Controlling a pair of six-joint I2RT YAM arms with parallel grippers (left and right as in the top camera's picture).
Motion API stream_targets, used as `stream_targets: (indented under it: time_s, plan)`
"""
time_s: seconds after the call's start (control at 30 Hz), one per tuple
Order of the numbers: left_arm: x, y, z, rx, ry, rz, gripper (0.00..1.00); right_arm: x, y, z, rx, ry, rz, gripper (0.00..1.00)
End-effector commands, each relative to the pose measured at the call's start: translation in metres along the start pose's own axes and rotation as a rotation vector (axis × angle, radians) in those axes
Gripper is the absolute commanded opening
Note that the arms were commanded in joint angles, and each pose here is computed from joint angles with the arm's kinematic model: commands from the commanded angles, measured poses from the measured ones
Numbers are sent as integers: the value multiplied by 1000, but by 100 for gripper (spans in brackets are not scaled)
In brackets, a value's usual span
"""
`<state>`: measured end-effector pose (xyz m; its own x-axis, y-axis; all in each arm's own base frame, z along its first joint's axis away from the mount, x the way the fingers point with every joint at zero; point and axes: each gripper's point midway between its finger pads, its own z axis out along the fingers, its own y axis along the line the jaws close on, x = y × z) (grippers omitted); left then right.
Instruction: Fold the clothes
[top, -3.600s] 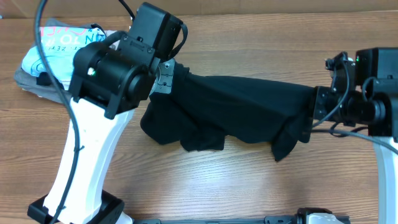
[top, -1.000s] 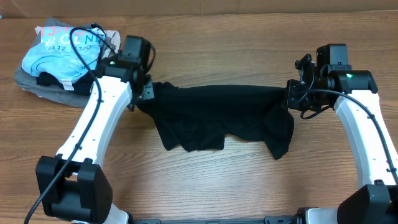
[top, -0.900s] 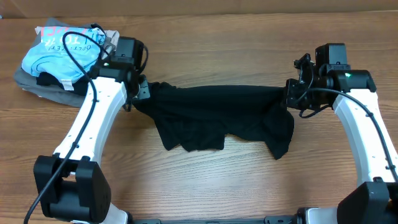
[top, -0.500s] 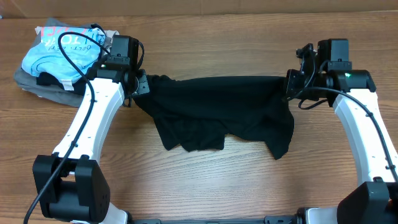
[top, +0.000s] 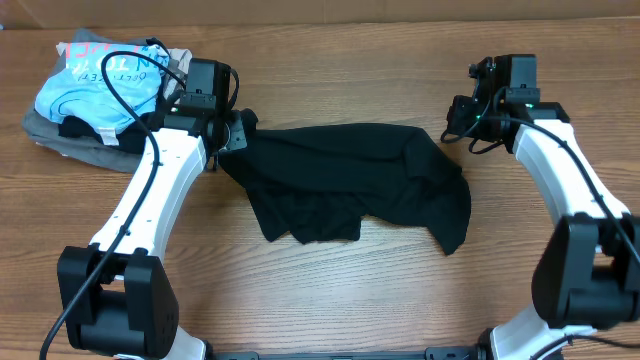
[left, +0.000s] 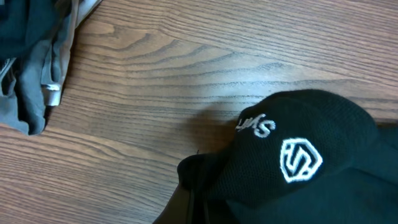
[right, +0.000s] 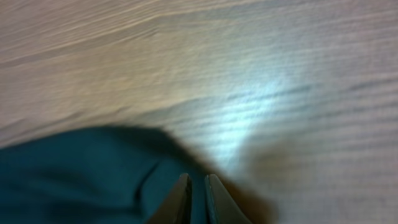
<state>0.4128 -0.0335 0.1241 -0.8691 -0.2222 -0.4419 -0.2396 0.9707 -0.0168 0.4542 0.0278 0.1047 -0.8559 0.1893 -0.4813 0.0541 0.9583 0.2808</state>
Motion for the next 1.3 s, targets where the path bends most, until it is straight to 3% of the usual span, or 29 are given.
stream_targets:
  time_s: [0.0, 0.1, 0.23, 0.33, 0.67, 0.83, 1.07, 1.27]
  plan:
    - [1, 1, 4, -10, -1, 23, 4, -6, -11, 2, 17, -22, 16, 12]
    - [0, 0, 4, -9, -5, 22, 4, -1, 4, -5, -60, 16, 22, 13]
    - [0, 0, 4, -7, -8, 22, 4, 30, 28, -15, -169, 157, 52, 39]
    - [0, 0, 4, -8, -8, 22, 4, 57, 37, -18, -175, 261, 59, 49]
    - [0, 0, 4, -8, -8, 22, 4, 94, 65, -17, -175, 384, 15, 52]
    - [-1, 0, 4, -6, -10, 21, 4, 119, 55, -5, -101, 427, 103, 53]
    - [-1, 0, 4, -6, -10, 21, 4, 132, 43, 22, -77, 371, 195, 55]
    - [-1, 0, 4, -6, -11, 21, 4, 114, 41, 33, -76, 271, 210, 55]
